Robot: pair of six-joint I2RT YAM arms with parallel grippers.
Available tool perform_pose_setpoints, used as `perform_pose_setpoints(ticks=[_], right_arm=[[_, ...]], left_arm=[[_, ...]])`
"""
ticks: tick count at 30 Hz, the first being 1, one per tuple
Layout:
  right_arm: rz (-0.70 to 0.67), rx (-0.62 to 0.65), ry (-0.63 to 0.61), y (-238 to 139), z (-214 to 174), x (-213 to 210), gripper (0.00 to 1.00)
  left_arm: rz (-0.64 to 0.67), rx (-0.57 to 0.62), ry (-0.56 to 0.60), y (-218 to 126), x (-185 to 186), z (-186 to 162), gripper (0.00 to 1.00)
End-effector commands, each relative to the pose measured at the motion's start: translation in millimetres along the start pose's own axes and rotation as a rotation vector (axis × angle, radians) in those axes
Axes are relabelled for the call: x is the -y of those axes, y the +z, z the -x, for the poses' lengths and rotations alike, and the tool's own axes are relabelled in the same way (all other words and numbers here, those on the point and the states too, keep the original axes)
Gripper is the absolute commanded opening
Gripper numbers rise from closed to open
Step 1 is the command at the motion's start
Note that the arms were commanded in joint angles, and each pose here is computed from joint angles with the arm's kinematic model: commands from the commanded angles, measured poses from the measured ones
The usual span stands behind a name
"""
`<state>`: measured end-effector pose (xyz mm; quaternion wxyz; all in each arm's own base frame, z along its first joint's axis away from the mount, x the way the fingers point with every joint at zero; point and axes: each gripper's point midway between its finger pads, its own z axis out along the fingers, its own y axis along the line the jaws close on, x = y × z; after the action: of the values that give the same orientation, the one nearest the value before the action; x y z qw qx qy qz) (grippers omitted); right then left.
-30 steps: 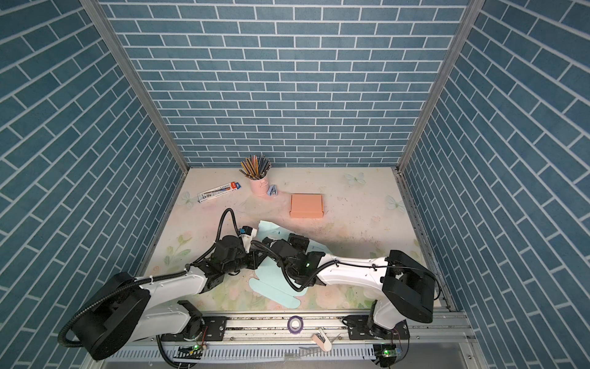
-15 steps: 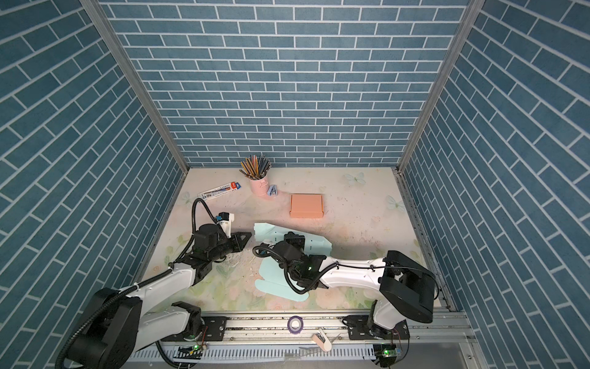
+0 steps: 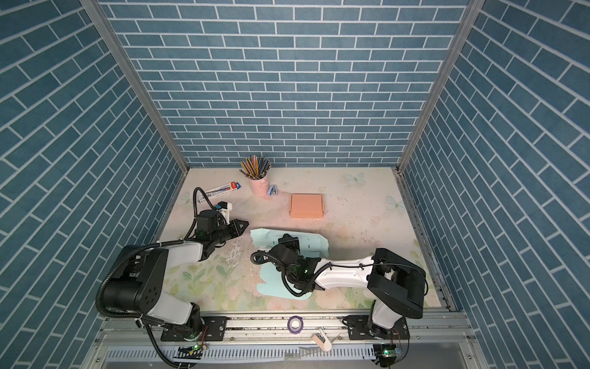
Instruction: Fold the paper box
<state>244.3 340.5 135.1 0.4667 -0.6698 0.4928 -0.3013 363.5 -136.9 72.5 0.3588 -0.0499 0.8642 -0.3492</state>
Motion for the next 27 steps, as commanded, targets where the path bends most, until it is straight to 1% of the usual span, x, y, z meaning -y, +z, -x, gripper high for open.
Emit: perform_pose_setpoints(ticks=[1, 8, 19, 27], right_arm=[[-0.029, 0.017, -0.068, 1.7, 5.5, -4.8, 0.0], [-0.071, 0.035, -0.1, 5.2, 9.1, -8.5, 0.0], [-0.079, 0.037, -0.087, 5.9, 7.0, -9.8, 0.0], [-0.088, 0.042, -0.08, 6.3, 8.0, -7.6, 0.0]], left_arm=[[-0.085, 0.0, 0.055, 10.7, 18.8, -1.6, 0.16], [-0.143, -0.055, 0.068, 21.2, 34.7, -27.5, 0.16], [-0.194, -0.103, 0.078, 5.0, 51.5, -67.4, 0.16], [-0.237, -0.109, 0.101, -4.0, 69.4, -80.4, 0.17]])
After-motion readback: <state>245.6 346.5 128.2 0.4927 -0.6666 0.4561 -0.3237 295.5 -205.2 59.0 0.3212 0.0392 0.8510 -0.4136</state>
